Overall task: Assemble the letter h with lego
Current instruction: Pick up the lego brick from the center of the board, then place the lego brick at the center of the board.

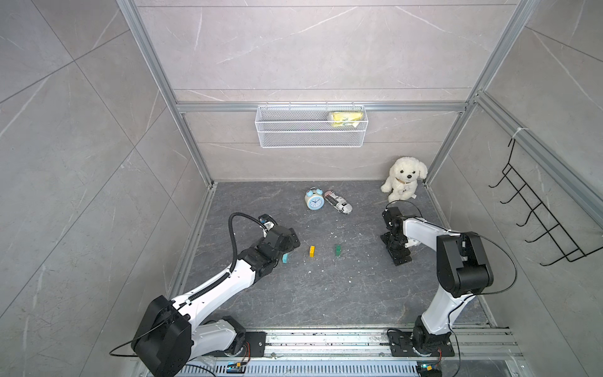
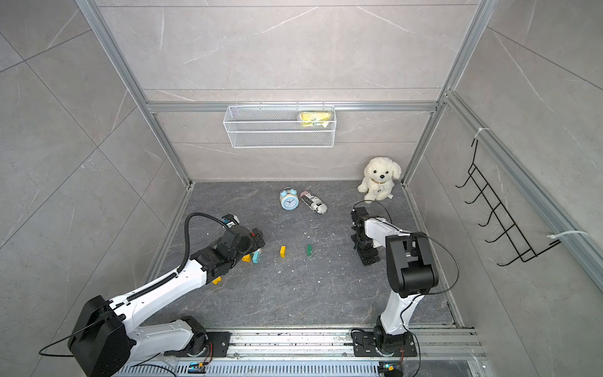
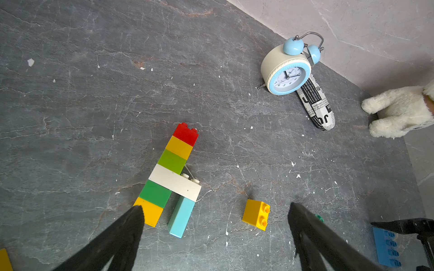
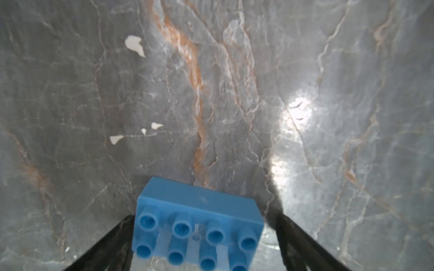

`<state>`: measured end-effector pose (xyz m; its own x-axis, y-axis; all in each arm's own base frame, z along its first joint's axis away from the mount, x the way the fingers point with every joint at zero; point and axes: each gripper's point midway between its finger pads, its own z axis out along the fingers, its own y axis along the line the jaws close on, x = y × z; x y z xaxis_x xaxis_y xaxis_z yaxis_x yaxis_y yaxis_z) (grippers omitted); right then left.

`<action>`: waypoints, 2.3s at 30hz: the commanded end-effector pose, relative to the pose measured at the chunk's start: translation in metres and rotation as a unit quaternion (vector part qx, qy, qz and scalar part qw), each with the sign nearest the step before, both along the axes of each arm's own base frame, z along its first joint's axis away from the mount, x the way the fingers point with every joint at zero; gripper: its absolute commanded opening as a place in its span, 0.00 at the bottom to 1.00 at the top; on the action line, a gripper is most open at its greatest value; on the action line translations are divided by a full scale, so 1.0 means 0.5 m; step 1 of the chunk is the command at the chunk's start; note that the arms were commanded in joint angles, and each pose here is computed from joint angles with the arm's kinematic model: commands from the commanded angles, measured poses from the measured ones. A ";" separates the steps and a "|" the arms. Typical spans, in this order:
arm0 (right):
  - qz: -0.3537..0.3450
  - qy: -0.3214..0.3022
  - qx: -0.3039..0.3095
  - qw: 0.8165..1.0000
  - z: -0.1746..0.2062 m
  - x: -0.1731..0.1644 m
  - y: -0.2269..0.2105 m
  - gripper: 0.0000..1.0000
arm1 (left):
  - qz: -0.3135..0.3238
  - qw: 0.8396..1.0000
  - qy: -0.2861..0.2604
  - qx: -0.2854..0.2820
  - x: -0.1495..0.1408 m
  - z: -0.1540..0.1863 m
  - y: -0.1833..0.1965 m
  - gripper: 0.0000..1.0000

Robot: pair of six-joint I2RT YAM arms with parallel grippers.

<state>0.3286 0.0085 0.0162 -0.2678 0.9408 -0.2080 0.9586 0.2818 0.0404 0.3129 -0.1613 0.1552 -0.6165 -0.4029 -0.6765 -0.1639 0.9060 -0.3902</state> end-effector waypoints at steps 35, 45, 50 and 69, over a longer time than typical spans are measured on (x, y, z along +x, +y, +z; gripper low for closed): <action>0.531 -0.011 -0.050 0.846 0.042 -0.235 0.309 0.40 | 0.042 0.999 -0.024 -0.020 -0.012 0.015 0.037 0.99; 0.559 -0.024 -0.025 0.829 0.009 -0.239 0.448 0.55 | 0.072 0.997 -0.027 -0.013 -0.013 0.012 0.063 0.99; 0.570 -0.013 -0.011 0.822 -0.024 -0.236 0.477 0.62 | 0.078 0.996 -0.028 -0.014 -0.015 0.014 0.073 0.99; 0.555 -0.036 -0.069 0.828 0.053 -0.202 0.488 0.83 | 0.065 0.997 -0.024 -0.024 -0.014 0.017 0.061 0.99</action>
<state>0.2237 0.2583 0.0298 -0.9489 0.0425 -0.3128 0.0488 0.9987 -0.0124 0.3055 -0.1343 0.1590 -0.5414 -0.4949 -0.6796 -0.2486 0.8665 -0.4330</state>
